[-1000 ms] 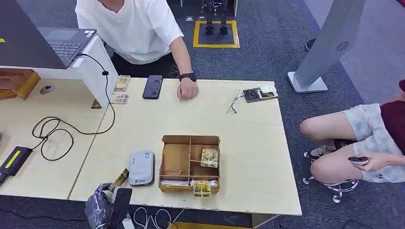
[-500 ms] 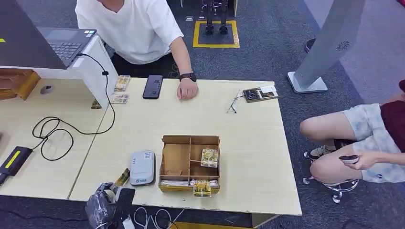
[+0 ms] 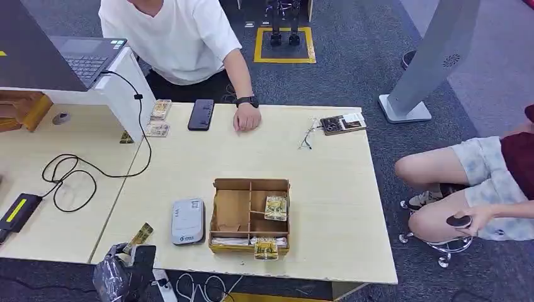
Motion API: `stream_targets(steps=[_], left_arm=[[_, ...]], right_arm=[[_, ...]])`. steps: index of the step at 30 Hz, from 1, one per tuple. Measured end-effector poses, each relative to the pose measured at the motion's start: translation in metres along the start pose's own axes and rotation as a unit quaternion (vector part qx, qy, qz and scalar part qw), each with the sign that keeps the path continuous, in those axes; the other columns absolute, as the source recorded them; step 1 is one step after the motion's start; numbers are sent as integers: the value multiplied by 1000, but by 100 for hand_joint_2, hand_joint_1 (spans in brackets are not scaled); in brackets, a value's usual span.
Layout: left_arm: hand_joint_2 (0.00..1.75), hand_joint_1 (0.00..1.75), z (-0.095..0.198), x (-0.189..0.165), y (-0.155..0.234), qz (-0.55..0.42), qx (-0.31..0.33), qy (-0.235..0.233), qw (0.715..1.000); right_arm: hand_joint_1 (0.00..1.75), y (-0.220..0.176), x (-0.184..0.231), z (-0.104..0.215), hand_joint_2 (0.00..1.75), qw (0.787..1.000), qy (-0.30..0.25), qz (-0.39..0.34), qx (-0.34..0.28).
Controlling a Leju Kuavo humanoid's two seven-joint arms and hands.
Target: Pass the card to the sensor for recognition and then transmit it.
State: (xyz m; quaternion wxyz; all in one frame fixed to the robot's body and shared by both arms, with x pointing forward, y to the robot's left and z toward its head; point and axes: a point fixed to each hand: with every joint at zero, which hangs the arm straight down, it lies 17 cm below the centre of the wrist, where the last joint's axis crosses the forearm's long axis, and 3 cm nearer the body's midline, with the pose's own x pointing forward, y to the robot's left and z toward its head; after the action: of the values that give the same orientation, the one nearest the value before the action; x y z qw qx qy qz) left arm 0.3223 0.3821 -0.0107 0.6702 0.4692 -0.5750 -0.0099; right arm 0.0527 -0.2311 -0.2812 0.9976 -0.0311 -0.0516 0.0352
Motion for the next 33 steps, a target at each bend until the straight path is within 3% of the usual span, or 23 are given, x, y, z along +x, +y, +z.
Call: stream_targets(steps=[13,23,27,33], left_arm=[[175,175,-6,-34,18,17,41,41,998],[175,175,-6,-32,19,28,49,33,998],[175,175,-12,-23,26,20,56,16,998],[175,175,-42,40,64,0,100,-82,992]], right_arm=[[0,-1,1,0,175,1000,-1,5,-2],[0,-2,1,0,175,1000,-1,5,-4],[0,-2,1,0,175,1000,-1,7,-4],[0,-2,0,0,175,1000,-2,10,-5]])
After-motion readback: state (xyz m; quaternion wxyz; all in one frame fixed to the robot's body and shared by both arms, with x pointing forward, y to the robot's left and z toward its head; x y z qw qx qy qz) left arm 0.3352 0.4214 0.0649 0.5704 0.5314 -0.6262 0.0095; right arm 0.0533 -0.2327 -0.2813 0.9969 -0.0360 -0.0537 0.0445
